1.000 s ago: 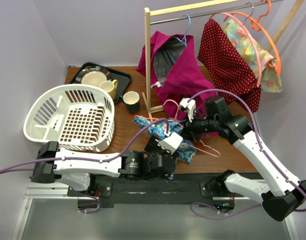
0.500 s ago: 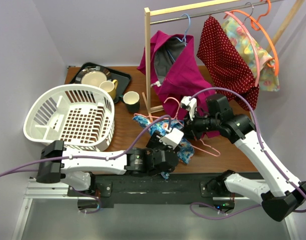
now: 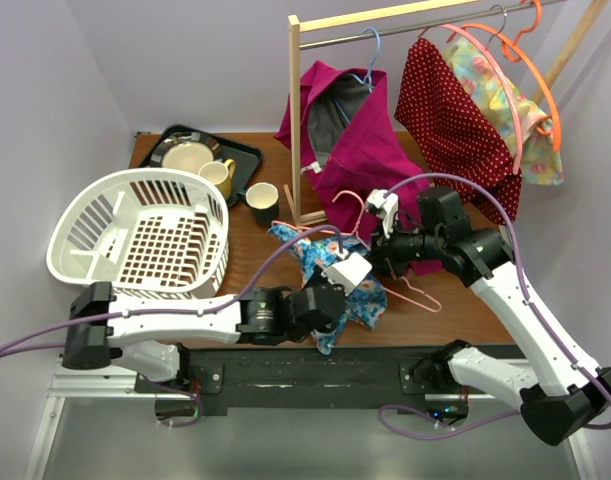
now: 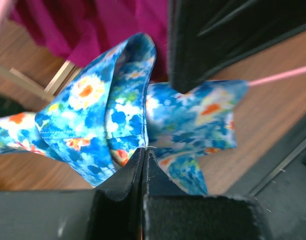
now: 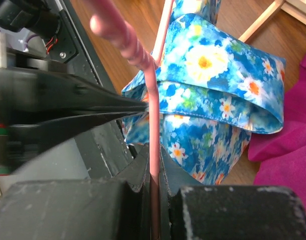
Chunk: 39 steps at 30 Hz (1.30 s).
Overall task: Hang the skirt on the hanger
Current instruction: Place skirt on hanger
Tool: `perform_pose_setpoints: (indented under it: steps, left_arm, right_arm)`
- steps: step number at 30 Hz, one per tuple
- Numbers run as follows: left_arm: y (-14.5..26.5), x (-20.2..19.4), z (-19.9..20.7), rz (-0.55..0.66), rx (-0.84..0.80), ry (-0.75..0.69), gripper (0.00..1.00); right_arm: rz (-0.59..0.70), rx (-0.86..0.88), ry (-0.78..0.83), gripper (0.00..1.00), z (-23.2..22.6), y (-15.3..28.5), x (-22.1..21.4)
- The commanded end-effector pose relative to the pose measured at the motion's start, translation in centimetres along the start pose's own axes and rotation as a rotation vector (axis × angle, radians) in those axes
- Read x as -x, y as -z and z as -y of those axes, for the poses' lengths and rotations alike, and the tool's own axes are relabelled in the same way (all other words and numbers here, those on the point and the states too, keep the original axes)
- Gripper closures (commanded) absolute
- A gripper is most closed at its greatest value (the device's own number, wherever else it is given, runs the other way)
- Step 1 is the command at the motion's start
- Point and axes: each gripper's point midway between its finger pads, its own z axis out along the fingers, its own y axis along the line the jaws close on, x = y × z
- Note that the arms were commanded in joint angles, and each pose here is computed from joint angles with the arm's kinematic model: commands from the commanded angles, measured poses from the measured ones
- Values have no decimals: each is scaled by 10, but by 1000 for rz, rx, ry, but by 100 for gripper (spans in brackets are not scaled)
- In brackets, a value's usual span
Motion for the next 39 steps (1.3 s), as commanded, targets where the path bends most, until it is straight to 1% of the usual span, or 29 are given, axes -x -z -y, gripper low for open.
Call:
perform_pose_setpoints:
  steps: [1, 3, 9, 11, 13, 15, 16, 17, 19, 20, 23, 28, 33, 35, 37, 39]
  left_arm:
    - [23, 45, 11, 113, -165, 13, 100]
    - [29, 50, 15, 121, -209, 2, 100]
    - [38, 44, 32, 114, -283, -55, 100]
    - [36, 37, 28, 82, -260, -53, 100]
    - [39, 29, 34, 63, -298, -82, 100]
    - [49, 26, 50, 95, -402, -107, 100]
    - [58, 33, 62, 141, -457, -106, 100]
    - [66, 28, 76, 153, -542, -149, 100]
    - [79, 32, 92, 190, -631, -174, 100]
    - [85, 29, 100, 188, -692, -196, 100]
    - [89, 15, 111, 159, -760, -218, 100]
    - [90, -3, 104, 138, -760, -229, 100]
    - [89, -46, 84, 59, -729, -241, 100]
    - [92, -57, 81, 40, -736, -188, 100]
    - [93, -59, 83, 48, -742, -132, 100]
    - [92, -66, 86, 39, -756, -115, 100]
  right_arm:
    - [89, 14, 33, 100, -6, 11, 22]
    - [93, 18, 33, 100, -7, 12, 22]
    - [101, 38, 31, 100, -9, 14, 22]
    - [104, 53, 37, 100, -12, 15, 22]
    - [111, 54, 44, 100, -14, 17, 22]
    - [108, 39, 45, 100, -11, 17, 21]
    - [108, 32, 45, 100, -10, 17, 20]
    - [111, 30, 44, 100, -9, 17, 20]
    - [113, 28, 39, 100, -7, 17, 19]
    - [112, 29, 39, 100, -7, 17, 19]
    - [110, 33, 46, 100, -8, 17, 18]
    - [111, 73, 64, 100, -15, 19, 15]
    - [112, 125, 79, 100, -24, 20, 13]
    - [114, 132, 85, 100, -25, 20, 13]
    - [111, 142, 81, 100, -25, 18, 12]
    - [108, 158, 82, 100, -27, 16, 11]
